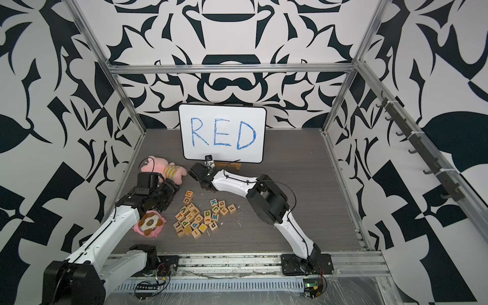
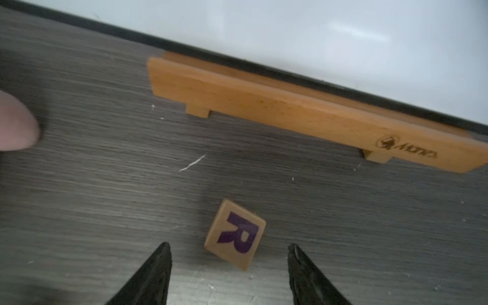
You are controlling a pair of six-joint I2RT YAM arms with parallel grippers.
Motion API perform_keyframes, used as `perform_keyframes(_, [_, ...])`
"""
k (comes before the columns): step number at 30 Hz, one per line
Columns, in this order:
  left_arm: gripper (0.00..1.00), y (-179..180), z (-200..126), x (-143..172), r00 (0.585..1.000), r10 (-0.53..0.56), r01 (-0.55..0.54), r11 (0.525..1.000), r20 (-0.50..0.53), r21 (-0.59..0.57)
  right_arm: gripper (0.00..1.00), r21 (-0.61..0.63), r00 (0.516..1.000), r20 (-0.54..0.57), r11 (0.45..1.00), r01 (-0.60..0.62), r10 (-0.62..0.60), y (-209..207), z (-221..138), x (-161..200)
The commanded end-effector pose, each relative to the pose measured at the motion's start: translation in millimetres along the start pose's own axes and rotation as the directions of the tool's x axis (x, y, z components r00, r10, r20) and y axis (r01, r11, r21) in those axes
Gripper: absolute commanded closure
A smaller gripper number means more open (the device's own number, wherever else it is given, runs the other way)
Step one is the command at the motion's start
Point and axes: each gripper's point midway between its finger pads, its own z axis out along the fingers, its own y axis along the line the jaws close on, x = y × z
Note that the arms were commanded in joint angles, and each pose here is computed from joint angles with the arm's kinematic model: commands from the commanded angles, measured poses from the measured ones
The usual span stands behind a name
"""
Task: Assemble the uppercase word "red" with letter blocks
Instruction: Adjust the letter block at the center of the board.
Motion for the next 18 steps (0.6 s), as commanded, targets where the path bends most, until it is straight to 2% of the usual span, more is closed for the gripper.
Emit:
perform_keyframes(1, [0.27, 3.1, 0.3, 1.3, 1.000, 0.005, -0.005, 1.000, -0.008, -0.008, 0.34, 0.032, 0.998, 0.030, 0.998, -0.061, 0.060, -7.0, -6.4, -17.5])
perform_keyframes(7, [0.27, 3.1, -0.6, 0.7, 1.000, 0.005, -0.005, 1.000, -0.002, -0.008, 0.38, -0.018, 0.992, -0.013, 0.992, -0.125, 0.125, 0.0, 10.1, -19.0])
perform_keyframes(14, [0.27, 4.3, -0.4, 1.1, 1.000, 0.002, -0.002, 1.000, -0.003, -0.011, 0.43, -0.037, 0.991, -0.023, 0.990, -0.134, 0.133, 9.1, 16.6, -21.0])
perform_keyframes(18, [0.27, 5.4, 0.3, 1.7, 1.000, 0.001, -0.001, 1.000, -0.005, -0.014, 0.51, -0.026, 0.991, -0.026, 0.991, -0.131, 0.130, 7.3, 18.8, -18.4])
